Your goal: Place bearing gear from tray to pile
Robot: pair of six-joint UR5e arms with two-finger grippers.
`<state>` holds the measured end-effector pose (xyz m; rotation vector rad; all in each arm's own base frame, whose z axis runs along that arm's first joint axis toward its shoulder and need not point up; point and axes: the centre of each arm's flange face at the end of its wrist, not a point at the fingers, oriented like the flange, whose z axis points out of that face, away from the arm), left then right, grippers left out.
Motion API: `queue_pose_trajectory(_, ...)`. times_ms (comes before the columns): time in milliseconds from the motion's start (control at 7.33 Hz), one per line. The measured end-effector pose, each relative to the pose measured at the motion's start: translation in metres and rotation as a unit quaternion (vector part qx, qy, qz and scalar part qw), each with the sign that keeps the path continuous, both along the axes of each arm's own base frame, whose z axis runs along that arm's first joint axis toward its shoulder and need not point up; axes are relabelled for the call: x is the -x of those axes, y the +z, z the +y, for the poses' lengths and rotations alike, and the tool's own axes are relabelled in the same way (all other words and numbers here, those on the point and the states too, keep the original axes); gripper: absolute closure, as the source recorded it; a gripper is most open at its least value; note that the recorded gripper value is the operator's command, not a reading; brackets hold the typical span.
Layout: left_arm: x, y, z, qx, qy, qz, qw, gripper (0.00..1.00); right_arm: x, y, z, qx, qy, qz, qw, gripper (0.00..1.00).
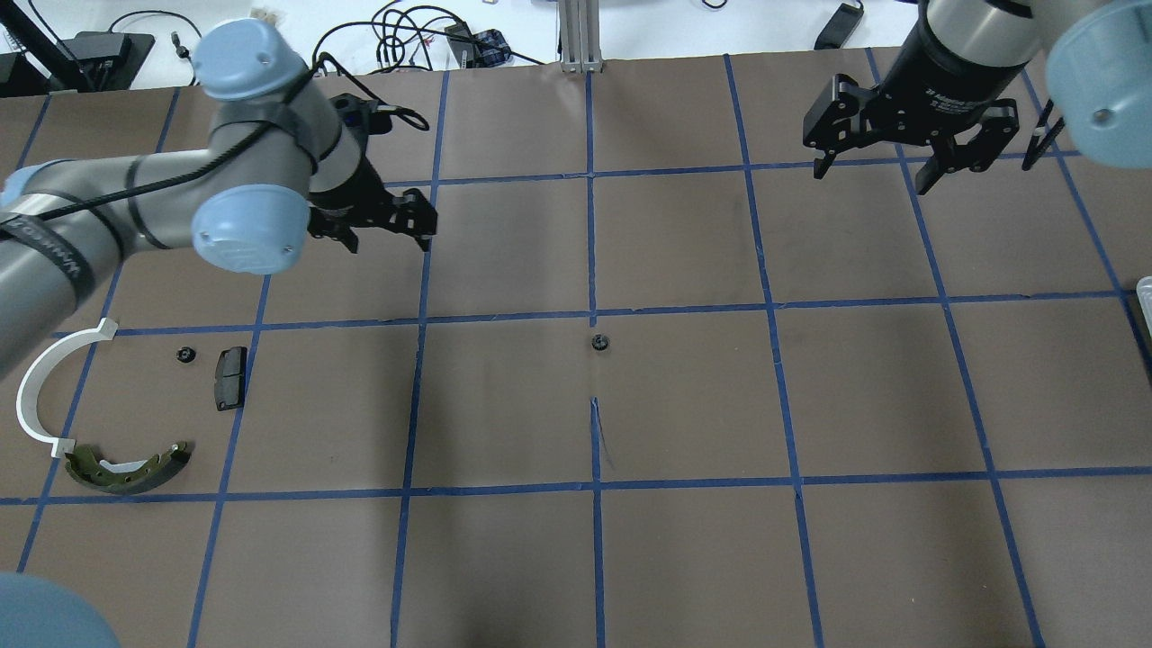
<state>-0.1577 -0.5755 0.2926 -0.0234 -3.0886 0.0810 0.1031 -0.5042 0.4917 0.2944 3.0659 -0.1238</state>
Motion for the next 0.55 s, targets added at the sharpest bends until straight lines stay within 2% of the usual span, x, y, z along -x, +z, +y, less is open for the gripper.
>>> queue_pose_trajectory(273,0.097,-0.021,0.028,-0.017,0.038,0.005,0.9991,0.00,-0.007,0.012,0.011,0.007,0.010,0.019,0.9997,0.00)
queue_pose_trajectory(545,0.163,-0.053,0.052,-0.023,0.059,0.005,0.9980,0.00,-0.008,0.015,0.011,0.006,0.017,0.033,0.9993,0.00)
